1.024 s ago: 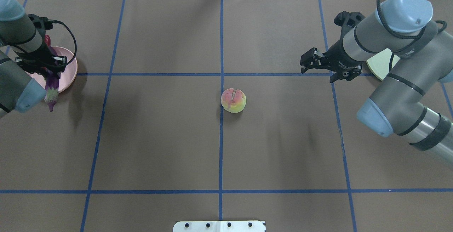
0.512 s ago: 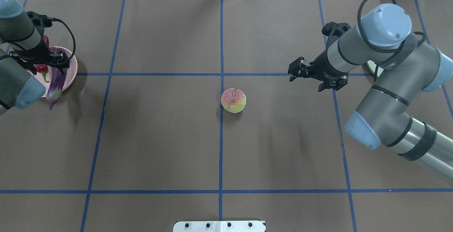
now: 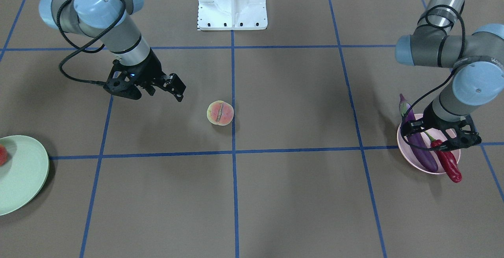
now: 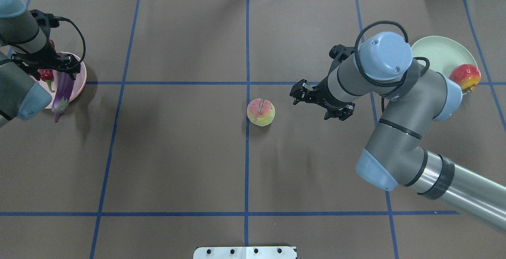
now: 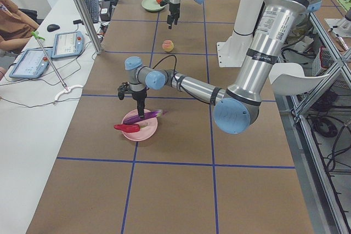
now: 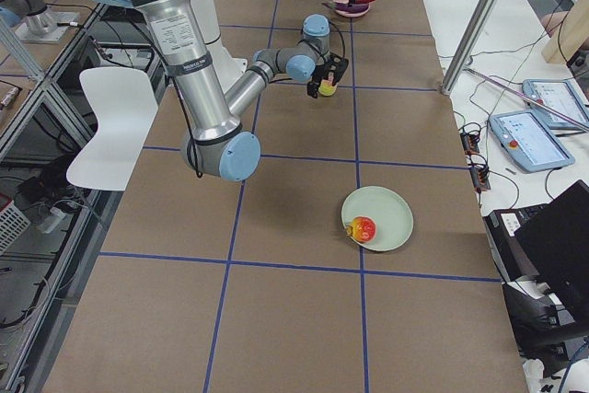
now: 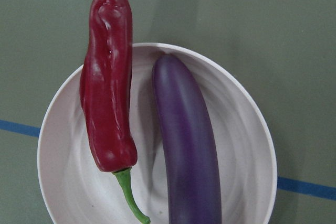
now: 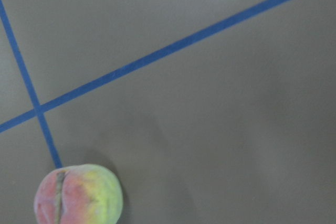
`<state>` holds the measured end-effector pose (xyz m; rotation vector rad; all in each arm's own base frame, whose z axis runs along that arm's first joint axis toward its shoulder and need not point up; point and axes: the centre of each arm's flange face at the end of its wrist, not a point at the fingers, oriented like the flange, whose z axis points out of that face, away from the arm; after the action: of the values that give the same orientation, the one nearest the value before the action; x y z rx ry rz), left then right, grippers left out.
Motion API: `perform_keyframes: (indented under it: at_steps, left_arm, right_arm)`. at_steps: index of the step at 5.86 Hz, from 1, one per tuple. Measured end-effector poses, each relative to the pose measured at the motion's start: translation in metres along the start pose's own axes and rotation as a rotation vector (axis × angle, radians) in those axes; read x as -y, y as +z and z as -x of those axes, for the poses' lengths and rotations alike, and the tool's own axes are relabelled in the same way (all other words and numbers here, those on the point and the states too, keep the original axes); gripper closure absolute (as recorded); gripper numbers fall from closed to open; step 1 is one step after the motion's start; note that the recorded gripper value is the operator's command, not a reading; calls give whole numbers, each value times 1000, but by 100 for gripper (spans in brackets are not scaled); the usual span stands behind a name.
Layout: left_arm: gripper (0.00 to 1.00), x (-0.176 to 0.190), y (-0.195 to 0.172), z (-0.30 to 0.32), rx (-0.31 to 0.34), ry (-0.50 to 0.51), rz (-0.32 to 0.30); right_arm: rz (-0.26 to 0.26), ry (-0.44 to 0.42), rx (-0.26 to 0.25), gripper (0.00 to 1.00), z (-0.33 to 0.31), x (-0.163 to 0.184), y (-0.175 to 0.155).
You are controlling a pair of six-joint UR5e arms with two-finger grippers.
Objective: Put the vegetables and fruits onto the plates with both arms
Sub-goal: 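Move the right gripper to the peach and grasp it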
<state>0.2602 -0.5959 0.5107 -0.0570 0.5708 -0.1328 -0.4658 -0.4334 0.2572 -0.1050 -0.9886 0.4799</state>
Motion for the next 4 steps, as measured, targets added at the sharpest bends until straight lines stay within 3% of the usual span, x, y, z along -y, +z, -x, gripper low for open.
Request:
perform_keyframes:
  at_steps: [2,4]
  left_arm:
    - [0,0,-1,-1,-2,-3,-2]
    - [0,-1,-4,-2,-5,-12,-7]
  right_arm:
    - [-53,94,86,0,16,-25,19]
    - [-103,211,169,0,27,-28,45]
